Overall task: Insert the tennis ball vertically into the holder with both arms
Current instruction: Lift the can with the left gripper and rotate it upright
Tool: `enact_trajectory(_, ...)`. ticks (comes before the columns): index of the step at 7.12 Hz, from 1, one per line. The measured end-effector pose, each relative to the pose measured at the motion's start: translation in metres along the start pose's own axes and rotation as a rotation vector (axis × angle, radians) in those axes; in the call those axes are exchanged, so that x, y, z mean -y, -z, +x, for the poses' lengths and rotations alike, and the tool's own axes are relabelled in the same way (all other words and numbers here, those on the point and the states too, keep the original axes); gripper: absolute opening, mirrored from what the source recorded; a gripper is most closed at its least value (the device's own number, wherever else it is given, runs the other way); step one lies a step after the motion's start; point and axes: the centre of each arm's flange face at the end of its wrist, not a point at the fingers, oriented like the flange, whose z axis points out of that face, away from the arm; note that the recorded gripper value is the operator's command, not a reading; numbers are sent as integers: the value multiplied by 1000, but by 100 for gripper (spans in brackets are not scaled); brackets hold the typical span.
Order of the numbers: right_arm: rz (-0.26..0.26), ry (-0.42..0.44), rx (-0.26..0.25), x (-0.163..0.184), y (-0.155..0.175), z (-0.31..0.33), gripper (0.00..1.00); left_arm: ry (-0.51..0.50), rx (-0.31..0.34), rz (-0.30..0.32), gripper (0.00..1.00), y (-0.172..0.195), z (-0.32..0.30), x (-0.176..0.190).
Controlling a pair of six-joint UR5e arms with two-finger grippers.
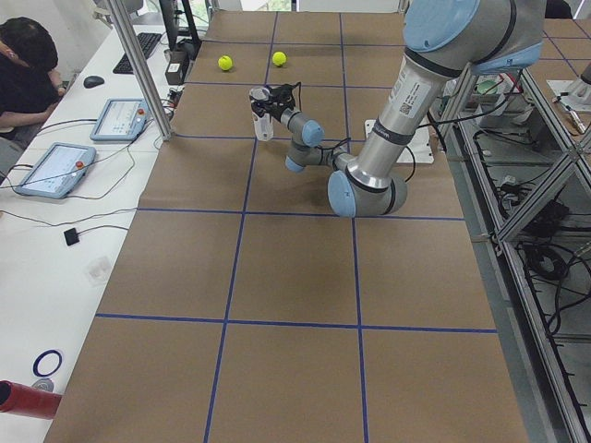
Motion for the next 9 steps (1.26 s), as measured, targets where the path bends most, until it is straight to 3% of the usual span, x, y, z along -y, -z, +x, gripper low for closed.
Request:
enact_trajectory(3,0,1,0,0,0,0,99,-5,6,-26,46,1,-1,-14)
enact_trajectory(5,0,1,0,0,0,0,99,-4,5,-32,66,2,0,-17)
enact_trajectory(8,0,1,0,0,0,0,99,-4,6,-37,78,3,0,-19)
enact_trajectory(9,0,1,0,0,0,0,99,-3,5,-39,87,4,1,-20)
